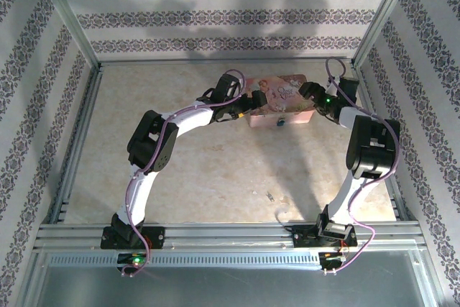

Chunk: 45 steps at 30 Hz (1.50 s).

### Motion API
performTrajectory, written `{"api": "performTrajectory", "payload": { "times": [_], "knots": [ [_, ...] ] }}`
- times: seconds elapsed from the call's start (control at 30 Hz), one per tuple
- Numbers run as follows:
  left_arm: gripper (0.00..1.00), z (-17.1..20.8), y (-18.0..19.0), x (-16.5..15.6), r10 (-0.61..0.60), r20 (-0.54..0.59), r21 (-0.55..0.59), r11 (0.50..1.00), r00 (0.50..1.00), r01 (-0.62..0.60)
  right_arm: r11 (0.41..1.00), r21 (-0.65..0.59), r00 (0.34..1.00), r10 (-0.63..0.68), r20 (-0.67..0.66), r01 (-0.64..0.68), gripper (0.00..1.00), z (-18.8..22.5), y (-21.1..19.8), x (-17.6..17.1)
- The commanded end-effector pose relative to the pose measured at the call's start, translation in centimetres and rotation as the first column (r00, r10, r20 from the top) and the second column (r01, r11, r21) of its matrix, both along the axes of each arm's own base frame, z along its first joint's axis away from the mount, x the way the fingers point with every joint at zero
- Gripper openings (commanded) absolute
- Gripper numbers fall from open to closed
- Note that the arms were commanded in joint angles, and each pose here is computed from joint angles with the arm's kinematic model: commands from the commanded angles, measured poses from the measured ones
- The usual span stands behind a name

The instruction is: Unlock the padlock with the key

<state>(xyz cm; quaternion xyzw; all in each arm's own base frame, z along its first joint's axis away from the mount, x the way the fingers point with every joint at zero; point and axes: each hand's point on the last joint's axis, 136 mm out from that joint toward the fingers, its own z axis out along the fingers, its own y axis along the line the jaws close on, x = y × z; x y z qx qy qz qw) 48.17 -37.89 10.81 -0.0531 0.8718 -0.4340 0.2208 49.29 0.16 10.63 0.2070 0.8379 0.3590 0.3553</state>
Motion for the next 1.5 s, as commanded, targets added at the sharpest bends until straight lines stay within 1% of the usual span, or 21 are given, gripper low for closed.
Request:
{"api": "performTrajectory", "payload": {
  "times": [0.0,0.13,0.33,0.57,0.73,0.9,1.13,1.33,1.47],
  "knots": [
    [1.0,1.7,-0.8,-0.1,-0.022,0.043,-0.008,1.0,0.999,0.022,0.994,0.036,0.995,0.102,0.003,-0.102,0.84,0.8,3.4,-2.0],
    [0.99,2.1,0.5,0.0,-0.006,0.062,0.028,1.0,0.998,0.004,0.991,0.032,0.991,0.13,0.0,-0.13,0.84,0.8,4.9,-3.5],
    [1.0,2.3,3.1,0.3,0.034,0.066,0.035,0.999,0.997,-0.036,0.982,0.031,0.982,0.186,-0.007,-0.186,0.85,0.8,8.4,-6.2],
    [1.0,2.0,7.1,0.3,0.09,0.062,0.065,0.993,0.994,-0.094,0.964,0.027,0.965,0.263,-0.007,-0.263,0.85,1.1,12.7,-8.8],
    [0.99,1.9,9.8,0.0,0.129,0.059,0.092,0.987,0.99,-0.134,0.953,0.024,0.953,0.303,-0.006,-0.302,0.86,1.3,15.4,-10.2],
    [0.99,1.4,12.2,0.0,0.172,0.053,0.11,0.978,0.984,-0.177,0.944,0.017,0.944,0.33,-0.008,-0.33,0.86,1.5,17.1,-11.0],
    [0.99,1.4,13.9,0.3,0.203,0.062,0.127,0.97,0.977,-0.209,0.944,0.001,0.944,0.329,-0.03,-0.329,0.87,1.2,17.3,-11.6],
    [0.99,2.4,15.7,0.3,0.225,0.109,0.156,0.958,0.968,-0.24,0.956,-0.118,0.963,0.261,-0.061,-0.267,0.9,1.2,15.0,-11.8],
    [0.99,4.2,18.4,-0.2,0.264,0.177,0.181,0.938,0.948,-0.295,0.938,-0.241,0.967,0.227,-0.112,-0.248,0.91,1.7,12.6,-13.4]
  ]
}}
